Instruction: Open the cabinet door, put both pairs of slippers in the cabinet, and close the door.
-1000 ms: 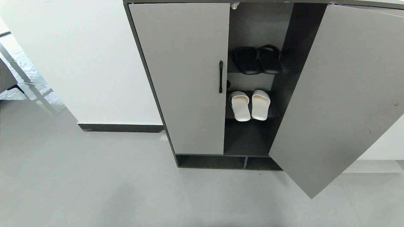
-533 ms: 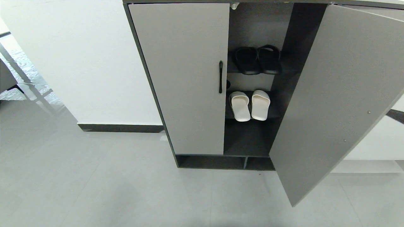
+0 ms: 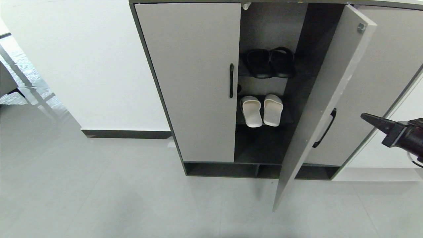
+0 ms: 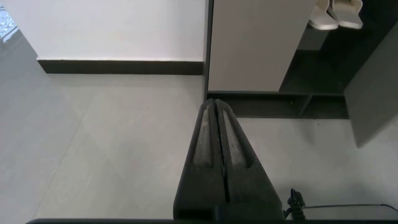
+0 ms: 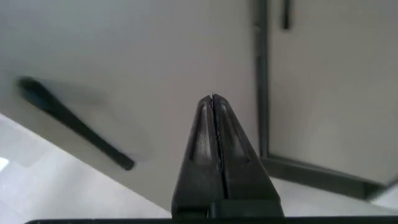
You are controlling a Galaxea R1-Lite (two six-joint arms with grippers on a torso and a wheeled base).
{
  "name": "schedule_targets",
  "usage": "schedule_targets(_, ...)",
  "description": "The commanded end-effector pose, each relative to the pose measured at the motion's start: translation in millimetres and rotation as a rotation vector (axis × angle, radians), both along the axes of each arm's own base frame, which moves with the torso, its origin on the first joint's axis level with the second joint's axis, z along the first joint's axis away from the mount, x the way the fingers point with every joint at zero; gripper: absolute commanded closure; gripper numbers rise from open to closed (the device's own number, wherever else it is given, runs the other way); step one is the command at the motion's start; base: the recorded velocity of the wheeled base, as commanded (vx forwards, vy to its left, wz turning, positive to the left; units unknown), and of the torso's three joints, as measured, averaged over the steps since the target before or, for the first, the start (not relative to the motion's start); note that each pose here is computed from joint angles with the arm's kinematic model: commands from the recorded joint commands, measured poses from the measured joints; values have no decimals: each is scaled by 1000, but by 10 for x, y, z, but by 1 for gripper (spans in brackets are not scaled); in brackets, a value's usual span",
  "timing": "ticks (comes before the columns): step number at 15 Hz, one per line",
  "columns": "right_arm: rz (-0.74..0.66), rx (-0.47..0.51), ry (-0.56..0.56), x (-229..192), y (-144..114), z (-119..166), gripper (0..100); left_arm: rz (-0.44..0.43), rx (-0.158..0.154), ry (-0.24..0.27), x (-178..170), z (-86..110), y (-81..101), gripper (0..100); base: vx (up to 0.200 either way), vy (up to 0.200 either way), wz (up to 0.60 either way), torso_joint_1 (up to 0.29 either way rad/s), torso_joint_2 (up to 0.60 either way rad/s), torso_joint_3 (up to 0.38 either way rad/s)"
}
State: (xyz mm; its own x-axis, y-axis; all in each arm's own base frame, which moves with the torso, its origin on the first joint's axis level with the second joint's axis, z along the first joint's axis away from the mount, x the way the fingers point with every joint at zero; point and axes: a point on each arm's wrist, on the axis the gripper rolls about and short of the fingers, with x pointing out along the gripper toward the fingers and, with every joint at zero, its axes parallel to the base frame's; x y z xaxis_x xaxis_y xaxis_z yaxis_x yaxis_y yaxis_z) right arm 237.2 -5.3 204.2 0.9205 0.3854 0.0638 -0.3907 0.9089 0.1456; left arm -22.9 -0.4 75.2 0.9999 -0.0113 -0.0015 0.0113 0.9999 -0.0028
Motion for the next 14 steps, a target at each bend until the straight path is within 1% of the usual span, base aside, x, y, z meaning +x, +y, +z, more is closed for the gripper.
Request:
schedule_targets(1, 30, 13, 19, 156, 288, -68, 100, 1, 0, 0, 1, 2, 0, 100, 200, 0, 0, -2, 7, 2)
schedule_targets(2, 51, 52, 8, 166, 372, -11, 100, 1, 0, 2, 1, 0, 0, 100, 0, 0, 0, 0, 0, 0)
schedule_targets(3, 77, 116, -3, 169, 420, 78, 100, 1, 0, 2, 1, 0, 0, 100, 0, 0, 0, 0, 0, 0)
schedule_targets(4, 102, 145, -8, 186, 489, 124, 100, 1, 0, 0, 1, 2, 0, 100, 0, 0, 0, 0, 0, 0)
schedule_targets(6, 40, 152, -11, 279, 531, 118, 100, 1, 0, 2, 1, 0, 0, 100, 0, 0, 0, 0, 0, 0)
schedule_targets(7, 8, 159, -17, 308, 559, 130, 100, 1, 0, 2, 1, 0, 0, 100, 200, 0, 0, 12, 2, -2)
schedule_targets(9, 5, 161, -16, 310, 622, 126, 100, 1, 0, 2, 1, 0, 0, 100, 0, 0, 0, 0, 0, 0)
schedule_targets(11, -9, 122, -36, 323, 758, 82, 100, 1, 0, 2, 1, 0, 0, 100, 0, 0, 0, 0, 0, 0)
schedule_targets(13, -33, 128, -60, 401, 942, 0, 100, 1, 0, 0, 1, 2, 0, 100, 0, 0, 0, 0, 0, 0)
schedule_targets(14, -37, 126, -70, 433, 973, -23, 100, 1, 0, 0, 1, 2, 0, 100, 0, 0, 0, 0, 0, 0)
